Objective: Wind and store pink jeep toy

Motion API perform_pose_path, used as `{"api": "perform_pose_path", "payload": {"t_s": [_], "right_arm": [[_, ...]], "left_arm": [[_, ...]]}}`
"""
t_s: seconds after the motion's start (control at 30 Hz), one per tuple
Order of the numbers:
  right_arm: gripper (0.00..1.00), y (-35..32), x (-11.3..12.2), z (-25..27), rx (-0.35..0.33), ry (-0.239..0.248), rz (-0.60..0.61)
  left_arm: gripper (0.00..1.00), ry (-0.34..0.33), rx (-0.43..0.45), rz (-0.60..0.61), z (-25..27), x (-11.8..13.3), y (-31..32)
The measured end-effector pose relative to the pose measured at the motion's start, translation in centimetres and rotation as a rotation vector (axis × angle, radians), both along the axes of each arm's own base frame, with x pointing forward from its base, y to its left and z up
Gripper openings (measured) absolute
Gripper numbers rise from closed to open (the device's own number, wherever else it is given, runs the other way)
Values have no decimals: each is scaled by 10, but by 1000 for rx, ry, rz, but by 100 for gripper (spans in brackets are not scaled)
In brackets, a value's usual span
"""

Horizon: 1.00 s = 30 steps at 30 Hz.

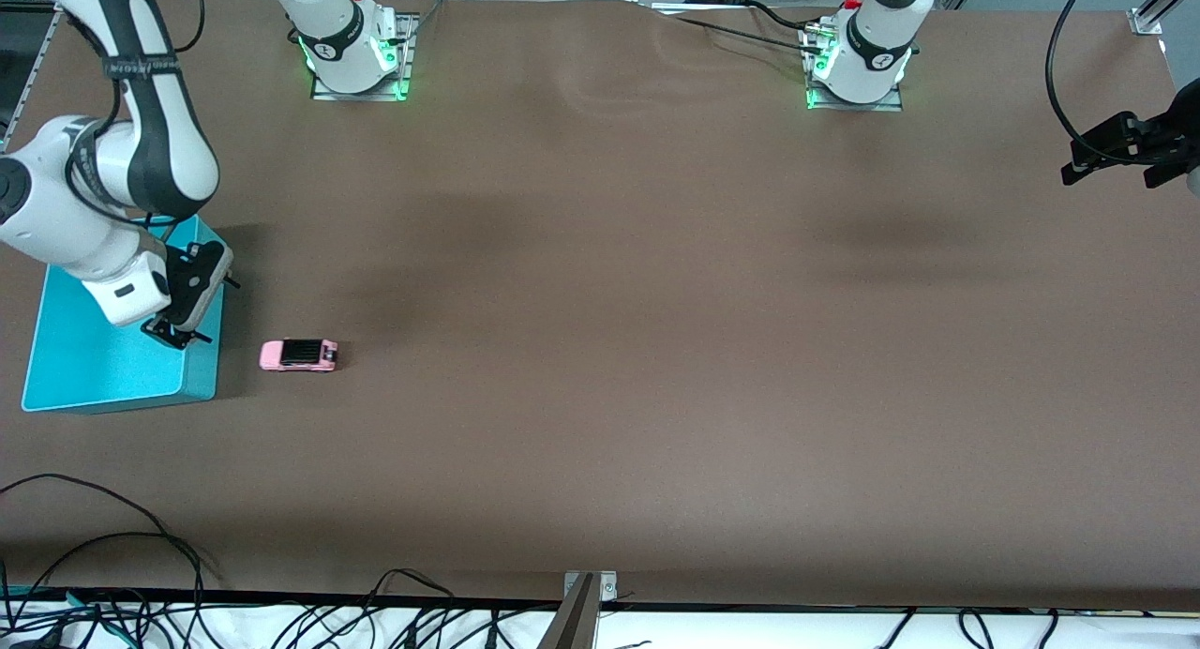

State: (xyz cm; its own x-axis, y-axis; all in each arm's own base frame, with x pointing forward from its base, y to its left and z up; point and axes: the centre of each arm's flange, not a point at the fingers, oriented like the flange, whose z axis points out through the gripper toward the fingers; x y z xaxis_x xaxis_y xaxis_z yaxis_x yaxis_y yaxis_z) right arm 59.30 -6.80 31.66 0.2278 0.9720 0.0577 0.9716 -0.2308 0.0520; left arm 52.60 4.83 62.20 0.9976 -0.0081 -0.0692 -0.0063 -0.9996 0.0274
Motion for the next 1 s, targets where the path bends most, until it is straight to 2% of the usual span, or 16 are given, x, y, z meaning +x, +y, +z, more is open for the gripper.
{"api": "perform_pose_path", "payload": {"t_s": [0.23,0.57,0.8,1.0], "right_arm": [[100,-10,21,-30,19,17,28],[100,-12,31,-68,13,56,35],[98,-16,34,-83,3,47,62],[91,-18,35,-94,-3,41,72]], "left_arm": [[100,-11,1,-2,5,1,-2],[100,-9,1,3,4,2,-1],[100,-15,2,8,6,4,0],[100,-35,4,12,15,9,2]]}}
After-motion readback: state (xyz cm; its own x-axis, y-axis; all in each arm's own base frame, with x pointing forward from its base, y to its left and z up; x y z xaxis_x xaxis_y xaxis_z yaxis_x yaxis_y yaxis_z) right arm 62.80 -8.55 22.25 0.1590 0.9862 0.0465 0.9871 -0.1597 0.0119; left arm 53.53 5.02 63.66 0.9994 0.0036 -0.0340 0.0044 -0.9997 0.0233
